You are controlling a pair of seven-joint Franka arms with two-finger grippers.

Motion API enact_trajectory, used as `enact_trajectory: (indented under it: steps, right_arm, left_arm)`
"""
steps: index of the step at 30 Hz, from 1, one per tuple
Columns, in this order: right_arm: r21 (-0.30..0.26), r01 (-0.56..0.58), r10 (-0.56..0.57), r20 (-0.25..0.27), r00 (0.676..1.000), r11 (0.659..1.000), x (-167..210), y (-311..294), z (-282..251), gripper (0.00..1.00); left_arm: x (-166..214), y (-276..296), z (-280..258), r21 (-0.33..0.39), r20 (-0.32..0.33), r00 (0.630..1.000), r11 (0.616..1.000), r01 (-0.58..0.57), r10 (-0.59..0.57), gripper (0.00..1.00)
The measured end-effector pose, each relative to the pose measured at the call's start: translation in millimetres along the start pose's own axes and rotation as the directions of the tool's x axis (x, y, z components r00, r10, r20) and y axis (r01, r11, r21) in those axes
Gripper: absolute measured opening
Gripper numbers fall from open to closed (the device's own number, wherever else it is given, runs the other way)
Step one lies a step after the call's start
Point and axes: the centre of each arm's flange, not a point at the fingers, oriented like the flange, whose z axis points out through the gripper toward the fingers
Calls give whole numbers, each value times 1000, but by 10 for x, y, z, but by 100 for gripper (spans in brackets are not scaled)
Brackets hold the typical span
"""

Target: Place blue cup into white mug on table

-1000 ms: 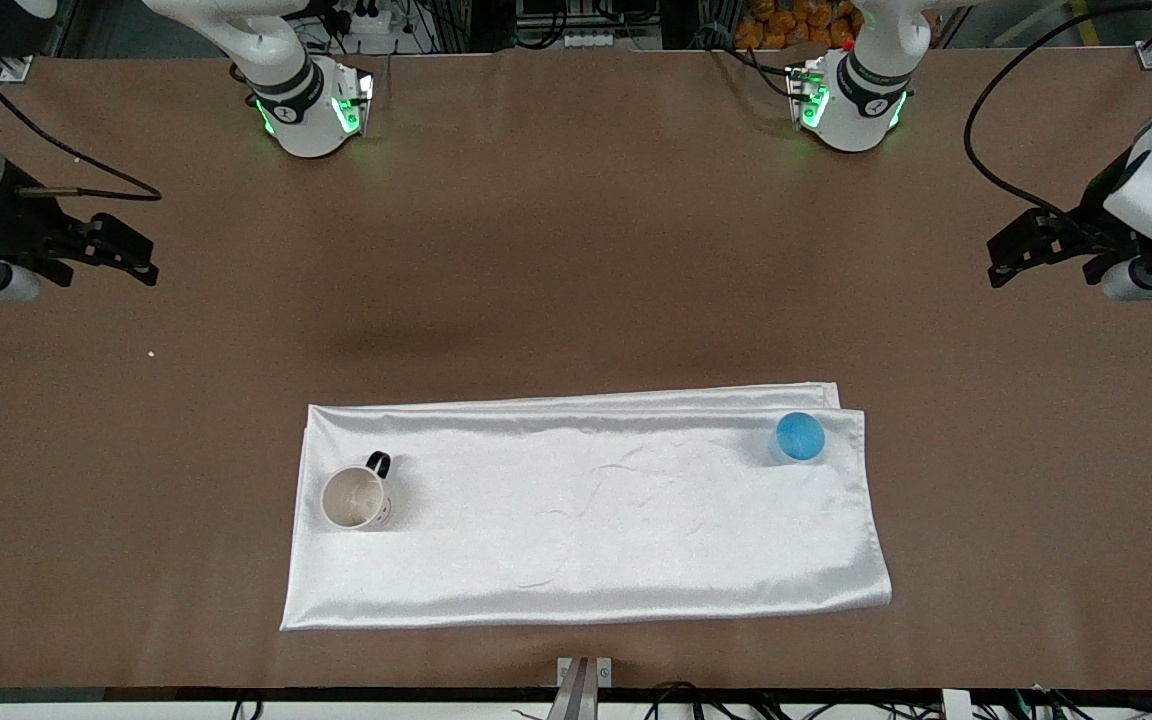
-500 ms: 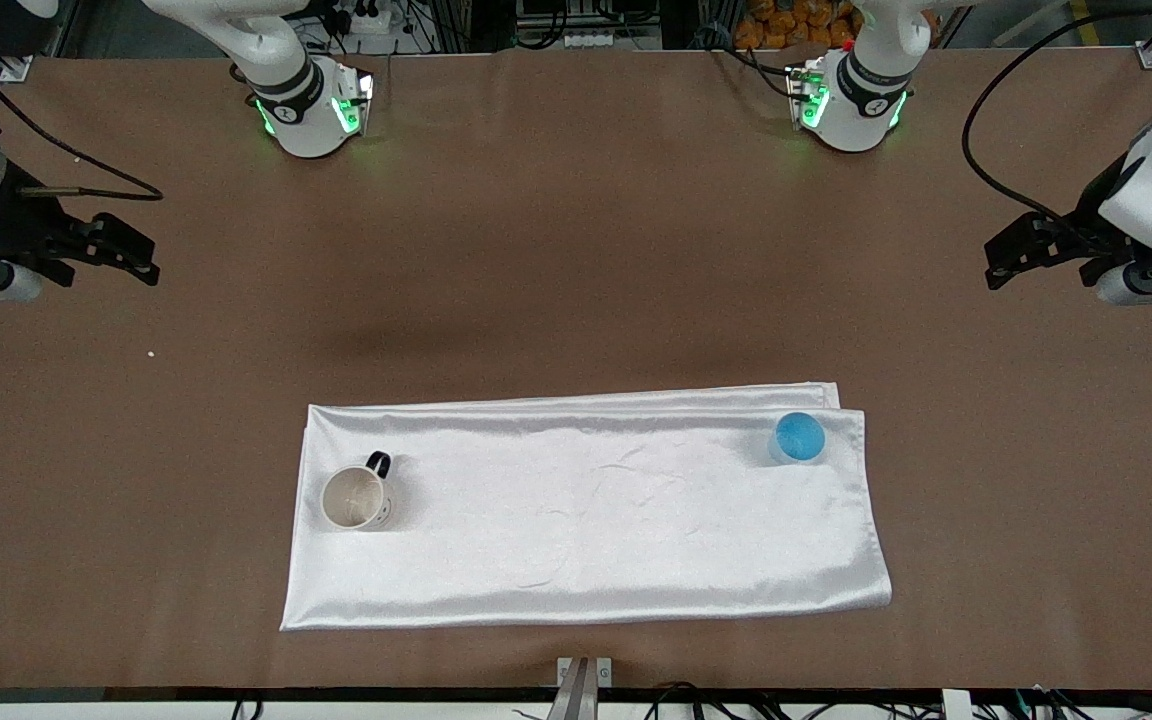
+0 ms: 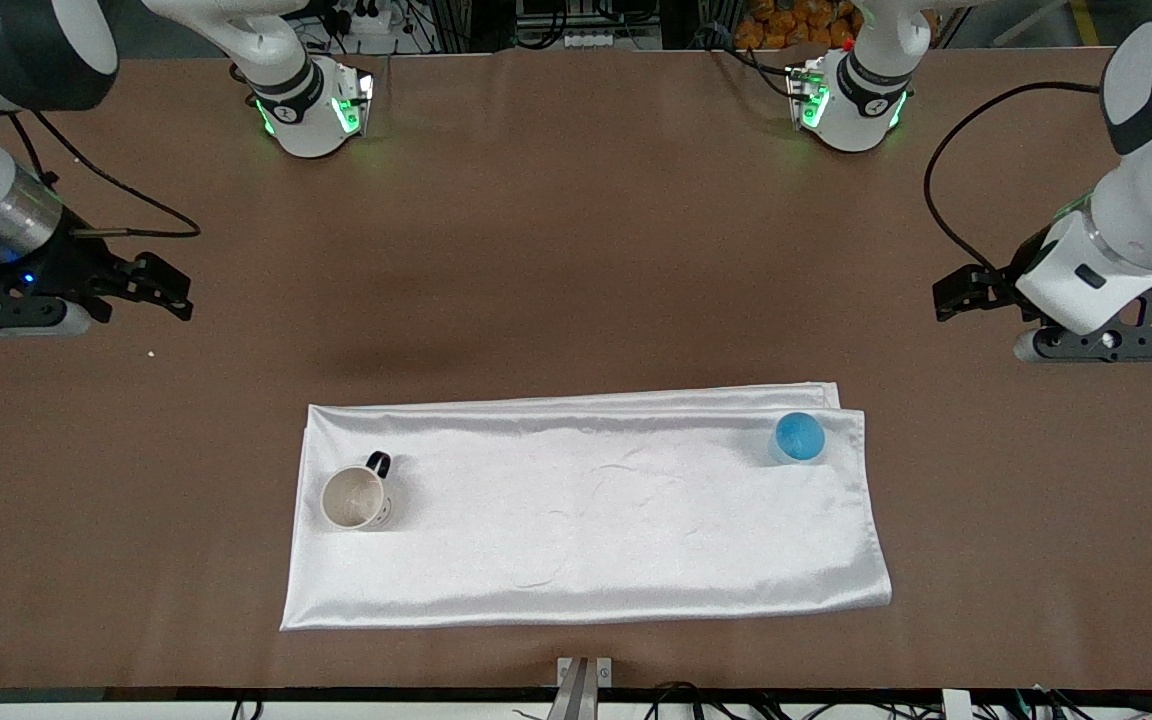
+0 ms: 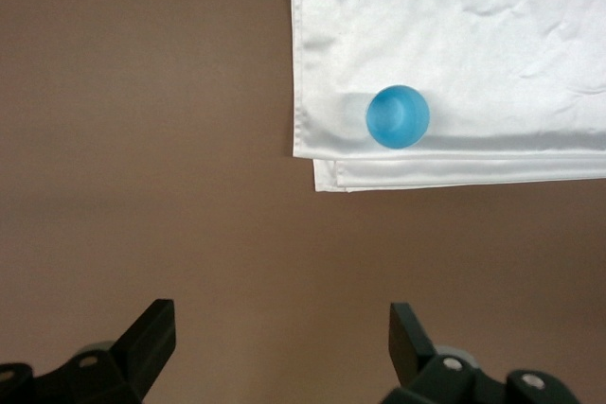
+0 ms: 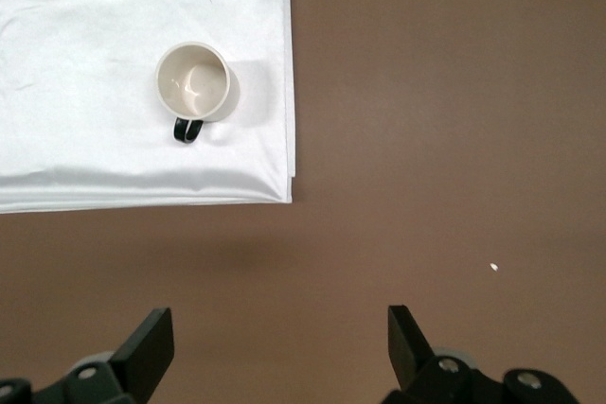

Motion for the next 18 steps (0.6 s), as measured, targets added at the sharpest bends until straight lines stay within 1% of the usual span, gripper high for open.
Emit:
enact_trajectory:
  steps: [9,18]
  right_arm:
    - [6,22,-22,-32,999,1000,226,-173,549,100]
    - [10,31,-31,-31,999,999,476,-265,1293,100]
  left_arm:
    - [142,48,611,-11,-24,1000,1000,17,-18,100]
    - [185,267,1335,-33,-74,996,999,40,-42,100]
